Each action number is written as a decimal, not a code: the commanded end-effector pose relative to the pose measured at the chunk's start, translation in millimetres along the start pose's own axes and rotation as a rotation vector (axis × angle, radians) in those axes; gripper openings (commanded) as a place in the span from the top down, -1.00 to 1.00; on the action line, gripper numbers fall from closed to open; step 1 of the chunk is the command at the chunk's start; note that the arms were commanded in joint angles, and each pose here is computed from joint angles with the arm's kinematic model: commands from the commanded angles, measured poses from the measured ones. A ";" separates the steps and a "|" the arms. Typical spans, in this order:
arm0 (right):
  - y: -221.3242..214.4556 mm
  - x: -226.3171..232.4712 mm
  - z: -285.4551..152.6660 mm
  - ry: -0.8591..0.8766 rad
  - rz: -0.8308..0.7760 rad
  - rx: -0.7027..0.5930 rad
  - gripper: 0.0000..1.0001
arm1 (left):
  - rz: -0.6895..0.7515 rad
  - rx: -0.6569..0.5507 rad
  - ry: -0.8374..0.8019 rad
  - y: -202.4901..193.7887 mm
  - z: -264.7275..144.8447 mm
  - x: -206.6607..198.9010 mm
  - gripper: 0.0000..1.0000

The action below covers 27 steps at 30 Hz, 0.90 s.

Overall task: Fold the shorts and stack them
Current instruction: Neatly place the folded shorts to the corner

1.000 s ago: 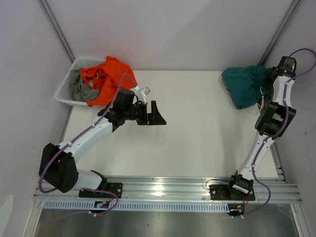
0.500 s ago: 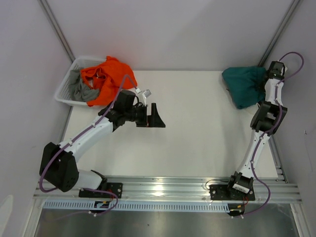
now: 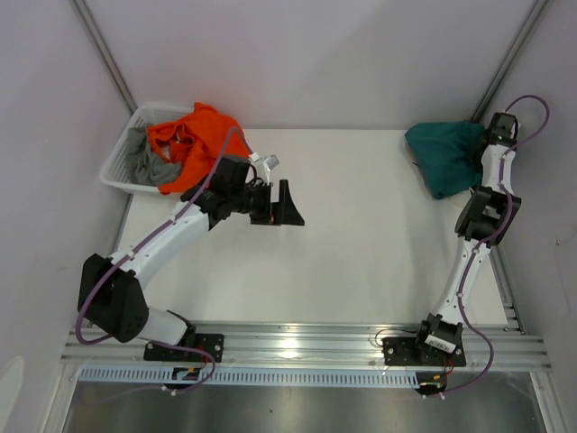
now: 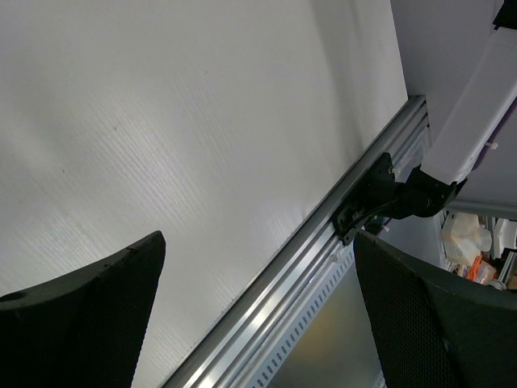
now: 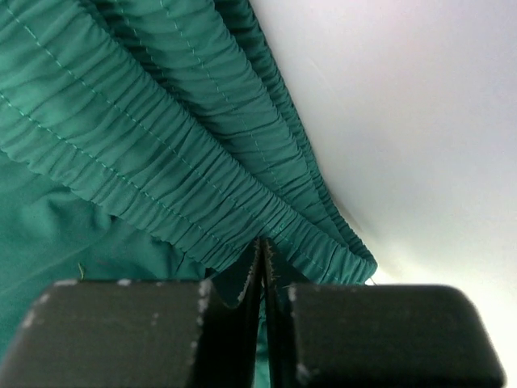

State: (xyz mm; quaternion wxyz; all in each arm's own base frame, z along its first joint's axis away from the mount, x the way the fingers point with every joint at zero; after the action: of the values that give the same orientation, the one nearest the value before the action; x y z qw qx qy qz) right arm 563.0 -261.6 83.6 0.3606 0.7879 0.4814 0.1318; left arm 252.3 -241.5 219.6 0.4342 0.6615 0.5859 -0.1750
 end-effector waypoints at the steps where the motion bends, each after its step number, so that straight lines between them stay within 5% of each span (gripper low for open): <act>1: -10.3 -43.8 2.8 -0.097 0.118 0.049 0.85 | 0.051 -0.027 -0.031 7.7 -10.2 -16.3 -0.98; 7: 85.0 -61.7 -107.5 -0.095 0.141 -0.205 0.32 | 0.070 -0.052 -0.042 10.1 -21.0 -25.9 -0.99; 13: 104.0 -39.1 -185.3 0.009 0.081 -0.280 -0.47 | 0.071 -0.083 -0.054 11.2 -28.3 -32.3 -0.99; 16: 95.1 -7.4 -198.5 0.044 0.008 -0.263 -0.71 | 0.078 -0.097 -0.065 12.7 -33.0 -37.4 -0.99; 27: 71.9 91.4 -218.3 0.177 -0.115 -0.196 -0.71 | 0.089 -0.106 -0.073 7.3 -43.0 -42.2 -0.98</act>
State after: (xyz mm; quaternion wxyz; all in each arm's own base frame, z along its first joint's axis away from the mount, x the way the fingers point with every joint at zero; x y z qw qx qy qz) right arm 533.9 -117.5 288.3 0.4206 0.6929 0.5359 0.2362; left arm 241.7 -235.2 253.1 0.4699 0.6575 0.5671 -0.1588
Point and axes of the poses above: each gripper's point midway between its finger pads, its own z axis out along the fingers, its own x axis along the line the jaws close on, y = z × x, the point moved 4 cm from there along -z, back along the fingers, and after that the axes turned 9 degrees about -z, right-handed, at the moved point
